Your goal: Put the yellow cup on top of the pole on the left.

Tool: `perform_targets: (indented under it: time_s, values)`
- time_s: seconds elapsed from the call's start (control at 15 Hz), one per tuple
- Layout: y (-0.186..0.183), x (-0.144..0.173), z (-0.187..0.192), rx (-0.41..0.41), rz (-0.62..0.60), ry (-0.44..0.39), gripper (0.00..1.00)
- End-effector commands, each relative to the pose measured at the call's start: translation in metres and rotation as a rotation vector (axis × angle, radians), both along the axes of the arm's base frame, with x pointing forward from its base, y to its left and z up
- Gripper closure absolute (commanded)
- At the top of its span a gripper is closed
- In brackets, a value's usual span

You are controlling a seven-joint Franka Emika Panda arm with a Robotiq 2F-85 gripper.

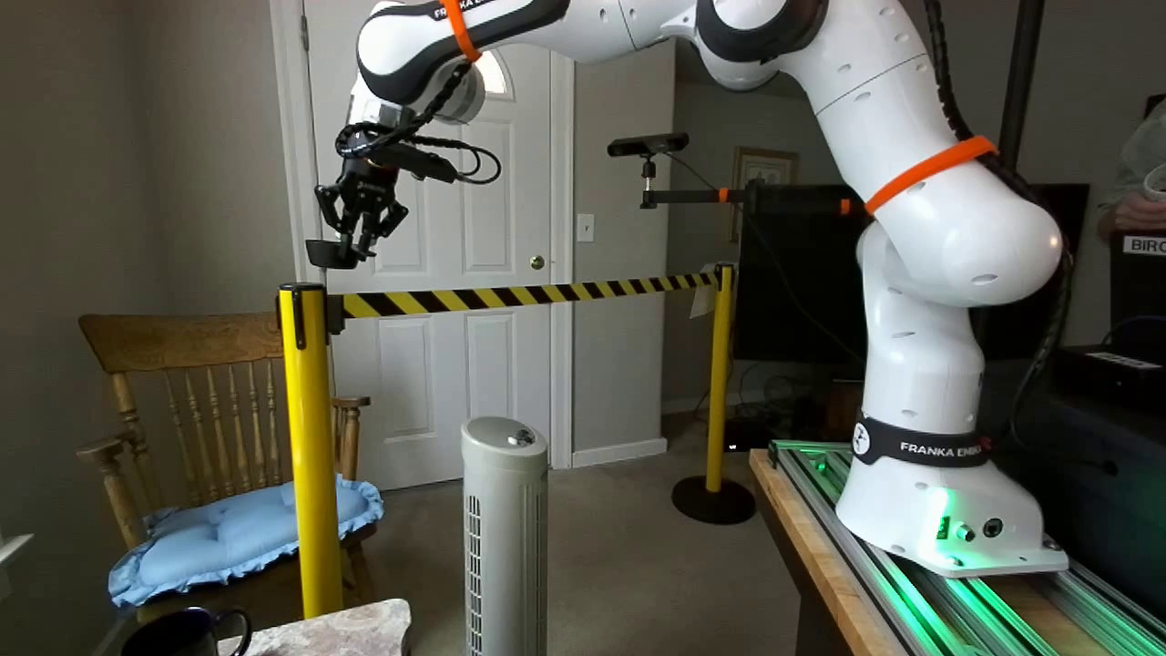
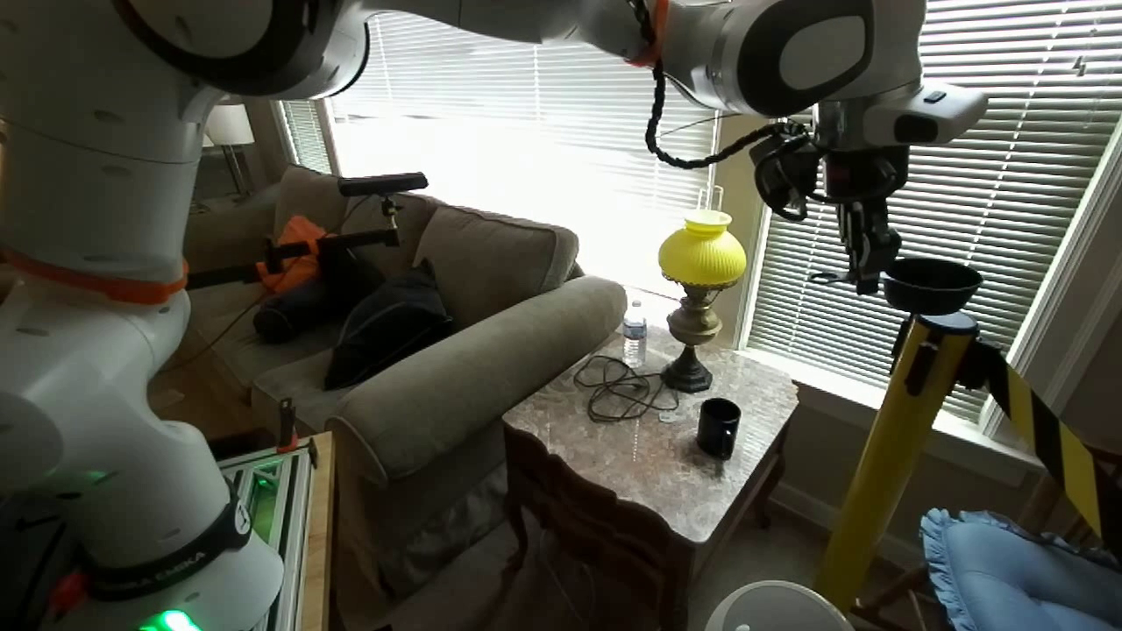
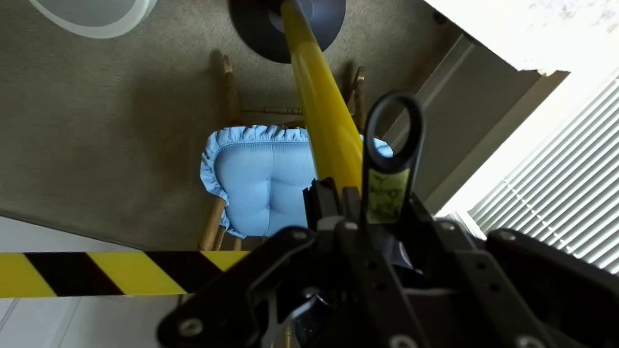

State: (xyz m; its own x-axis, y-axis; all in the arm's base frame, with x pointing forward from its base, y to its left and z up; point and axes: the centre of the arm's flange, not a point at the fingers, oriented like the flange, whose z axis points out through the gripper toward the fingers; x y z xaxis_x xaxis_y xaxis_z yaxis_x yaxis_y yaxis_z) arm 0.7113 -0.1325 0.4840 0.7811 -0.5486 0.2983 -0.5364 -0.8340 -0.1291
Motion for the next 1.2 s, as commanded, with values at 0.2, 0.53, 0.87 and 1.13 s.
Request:
perform_targets:
  time_s: [0.2, 0.53, 0.87, 1.13]
  values:
    - [-0.003, 0.037, -0.004, -0.024, -0.004, -0.008, 0.94]
    - [0.002, 0.052, -0.019, -0.024, 0.014, -0.005, 0.94]
    - [0.001, 0.060, -0.023, -0.028, 0.022, -0.016, 0.94]
    - [0.001, 0.065, -0.019, -0.031, 0.028, -0.016, 0.94]
